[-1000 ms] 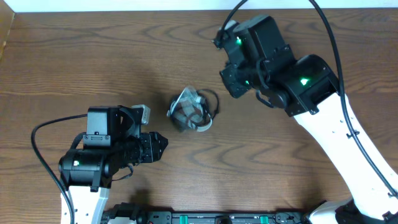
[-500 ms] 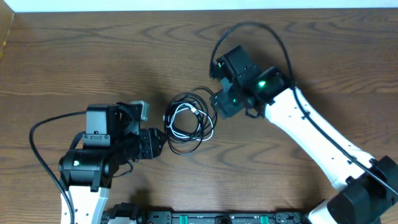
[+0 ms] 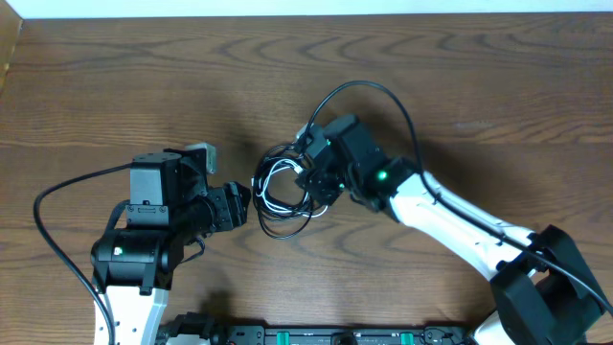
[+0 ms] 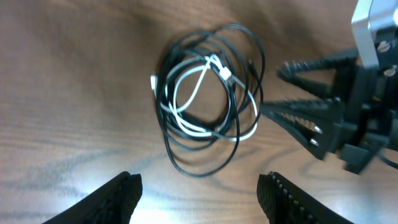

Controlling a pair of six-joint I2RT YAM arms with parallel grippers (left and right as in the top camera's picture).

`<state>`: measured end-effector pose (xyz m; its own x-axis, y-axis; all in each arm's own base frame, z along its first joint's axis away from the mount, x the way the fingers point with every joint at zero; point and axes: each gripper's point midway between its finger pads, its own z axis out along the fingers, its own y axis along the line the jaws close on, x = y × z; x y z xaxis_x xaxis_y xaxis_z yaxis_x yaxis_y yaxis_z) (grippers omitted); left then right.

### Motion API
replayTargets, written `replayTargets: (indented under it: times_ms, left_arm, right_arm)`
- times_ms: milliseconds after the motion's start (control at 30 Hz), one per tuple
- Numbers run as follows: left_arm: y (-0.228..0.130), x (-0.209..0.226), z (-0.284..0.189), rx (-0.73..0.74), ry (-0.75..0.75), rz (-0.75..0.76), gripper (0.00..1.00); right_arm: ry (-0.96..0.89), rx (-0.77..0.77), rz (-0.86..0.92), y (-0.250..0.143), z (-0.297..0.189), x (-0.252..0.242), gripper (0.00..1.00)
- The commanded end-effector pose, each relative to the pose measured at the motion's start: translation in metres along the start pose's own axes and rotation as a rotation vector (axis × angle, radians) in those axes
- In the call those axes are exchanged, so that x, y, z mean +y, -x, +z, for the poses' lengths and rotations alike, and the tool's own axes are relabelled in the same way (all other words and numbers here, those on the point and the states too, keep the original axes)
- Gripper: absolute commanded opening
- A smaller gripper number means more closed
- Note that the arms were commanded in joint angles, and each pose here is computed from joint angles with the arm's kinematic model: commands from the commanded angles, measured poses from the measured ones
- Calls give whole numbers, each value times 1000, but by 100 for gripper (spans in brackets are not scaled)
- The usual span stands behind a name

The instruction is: Untangle cables

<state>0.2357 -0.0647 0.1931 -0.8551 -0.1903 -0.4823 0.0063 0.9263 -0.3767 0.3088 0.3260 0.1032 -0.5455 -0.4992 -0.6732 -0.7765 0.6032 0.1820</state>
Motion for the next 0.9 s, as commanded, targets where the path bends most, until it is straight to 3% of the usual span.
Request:
replayTargets:
  times_ms: [0, 233, 400, 600, 867]
  left_arm:
    - [-6, -1, 0, 26, -13, -25, 66]
    - [-11, 0, 0, 48, -8, -20, 71]
    - [-12, 0, 0, 51, -7, -22, 72]
    - [-16, 1, 0, 65, -3, -26, 73]
    - [-18, 1, 0, 72, -1, -29, 73]
  right_arm:
    - [29, -16, 37, -14, 10, 14, 54]
    - [-84, -9, 136, -41, 18, -3, 62]
    - [-91, 17, 196, -53, 26, -6, 74]
    - [-101, 84, 304, -77, 44, -9, 66]
    - [-105, 147, 445, -104, 67, -1, 63]
